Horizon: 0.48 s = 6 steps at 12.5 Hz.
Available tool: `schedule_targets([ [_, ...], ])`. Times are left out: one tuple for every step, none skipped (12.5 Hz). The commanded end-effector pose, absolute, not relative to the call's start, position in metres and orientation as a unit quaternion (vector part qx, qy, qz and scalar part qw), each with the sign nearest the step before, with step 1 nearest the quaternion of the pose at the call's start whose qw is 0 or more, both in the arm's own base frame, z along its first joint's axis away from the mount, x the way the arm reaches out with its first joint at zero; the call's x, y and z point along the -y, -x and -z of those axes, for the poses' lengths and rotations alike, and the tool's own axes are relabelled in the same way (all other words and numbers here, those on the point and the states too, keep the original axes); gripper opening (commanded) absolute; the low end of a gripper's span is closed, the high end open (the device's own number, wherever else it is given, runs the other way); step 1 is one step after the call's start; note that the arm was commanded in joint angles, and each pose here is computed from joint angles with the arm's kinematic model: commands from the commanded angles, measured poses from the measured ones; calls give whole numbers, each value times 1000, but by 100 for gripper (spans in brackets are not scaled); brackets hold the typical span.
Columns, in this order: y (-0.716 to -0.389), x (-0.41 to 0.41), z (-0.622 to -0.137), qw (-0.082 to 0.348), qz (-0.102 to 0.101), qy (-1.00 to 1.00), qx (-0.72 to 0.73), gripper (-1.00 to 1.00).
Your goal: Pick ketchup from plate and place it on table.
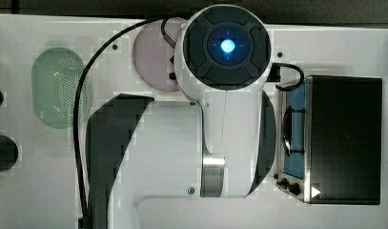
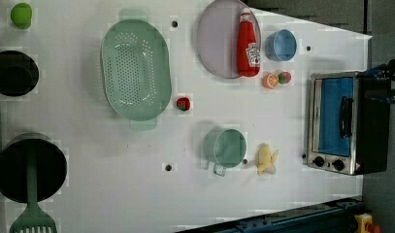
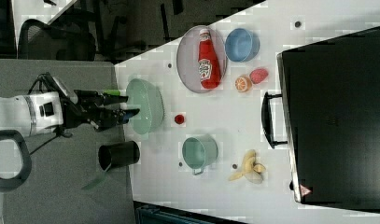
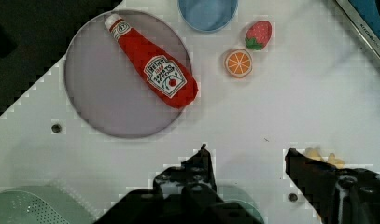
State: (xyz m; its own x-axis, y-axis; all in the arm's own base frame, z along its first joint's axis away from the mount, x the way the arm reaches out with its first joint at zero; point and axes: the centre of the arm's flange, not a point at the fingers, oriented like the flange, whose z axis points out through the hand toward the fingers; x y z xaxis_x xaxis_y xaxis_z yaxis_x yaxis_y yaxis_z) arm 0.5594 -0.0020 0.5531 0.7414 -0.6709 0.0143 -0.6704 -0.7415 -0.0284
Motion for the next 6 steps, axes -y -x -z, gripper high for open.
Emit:
schedule_targets([
  [-492,10,-582,-6,-13,923,-385,57],
  [-493,11,-578,-7,-19,923,-385,79],
  [-494,12,-576,-8,-20,922,-386,99],
  [-494,14,-577,-7,-20,922,-387,100],
  [-494,14,-577,-7,-19,922,-388,100],
  [-496,14,-576,-6,-17,922,-387,100],
])
